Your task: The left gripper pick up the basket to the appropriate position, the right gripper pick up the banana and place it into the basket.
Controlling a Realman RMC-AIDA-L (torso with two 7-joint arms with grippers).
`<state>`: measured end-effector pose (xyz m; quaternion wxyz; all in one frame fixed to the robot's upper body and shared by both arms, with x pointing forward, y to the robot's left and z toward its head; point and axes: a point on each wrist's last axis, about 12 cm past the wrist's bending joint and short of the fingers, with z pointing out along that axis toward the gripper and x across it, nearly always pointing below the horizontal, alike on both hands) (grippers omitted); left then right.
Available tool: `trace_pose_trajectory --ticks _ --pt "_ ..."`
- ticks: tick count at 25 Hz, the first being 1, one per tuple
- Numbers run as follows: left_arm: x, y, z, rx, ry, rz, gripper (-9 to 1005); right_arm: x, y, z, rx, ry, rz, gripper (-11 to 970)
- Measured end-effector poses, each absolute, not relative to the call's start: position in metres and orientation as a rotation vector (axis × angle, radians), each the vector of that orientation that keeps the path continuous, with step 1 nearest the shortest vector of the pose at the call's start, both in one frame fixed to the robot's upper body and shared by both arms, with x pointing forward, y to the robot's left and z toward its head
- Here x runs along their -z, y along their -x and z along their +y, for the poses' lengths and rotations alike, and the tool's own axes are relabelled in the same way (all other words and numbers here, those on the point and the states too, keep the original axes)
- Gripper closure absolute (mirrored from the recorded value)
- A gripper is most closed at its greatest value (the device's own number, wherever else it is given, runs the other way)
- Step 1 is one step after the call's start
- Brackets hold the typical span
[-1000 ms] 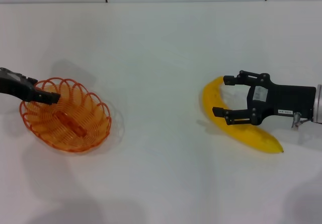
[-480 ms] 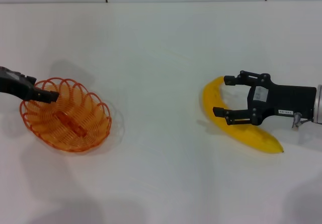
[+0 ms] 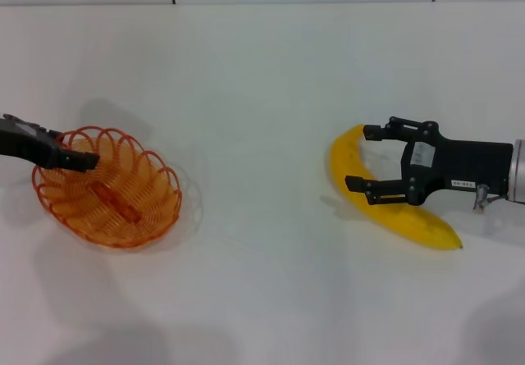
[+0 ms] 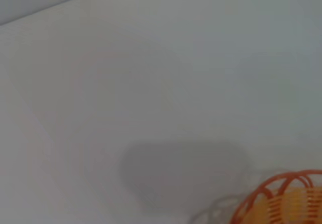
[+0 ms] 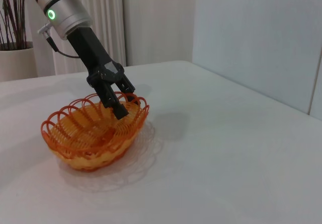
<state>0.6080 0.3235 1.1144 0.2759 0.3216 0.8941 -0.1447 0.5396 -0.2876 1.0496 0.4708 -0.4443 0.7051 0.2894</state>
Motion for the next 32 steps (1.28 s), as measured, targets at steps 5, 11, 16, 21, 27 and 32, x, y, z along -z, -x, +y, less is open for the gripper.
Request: trace_pose_trajectory --ticks 5,11,16,21,27,32 --pt "-1.115 -0.6102 0.3233 0.384 -0.84 2.381 189 -1.0497 -0.5395 -0.2887 -0.707 1.083 1.728 86" --pt "-1.115 -0.6106 0.3218 0.383 -0.85 2.376 385 -1.05 -0.5399 -0.2885 -0.706 1.09 1.727 88" --pt "-1.1147 -0.6105 0.3216 0.382 -0.853 2.377 682 -1.0502 -0.5402 -0.2884 -0.706 1.089 1.726 90" --pt "-1.115 -0.6107 0.3218 0.383 -0.85 2.376 793 -1.0501 -0.54 -0.288 -0.708 1.09 1.726 91" --pt "-1.1164 -0.6112 0.3207 0.408 -0.826 2.359 888 -1.0496 -0.5392 -0.2879 -0.71 1.089 1.727 93" --pt "-1.1184 -0.6119 0.3174 0.455 -0.797 2.296 902 -1.0499 -0.5396 -0.2875 -0.71 1.092 1.725 95"
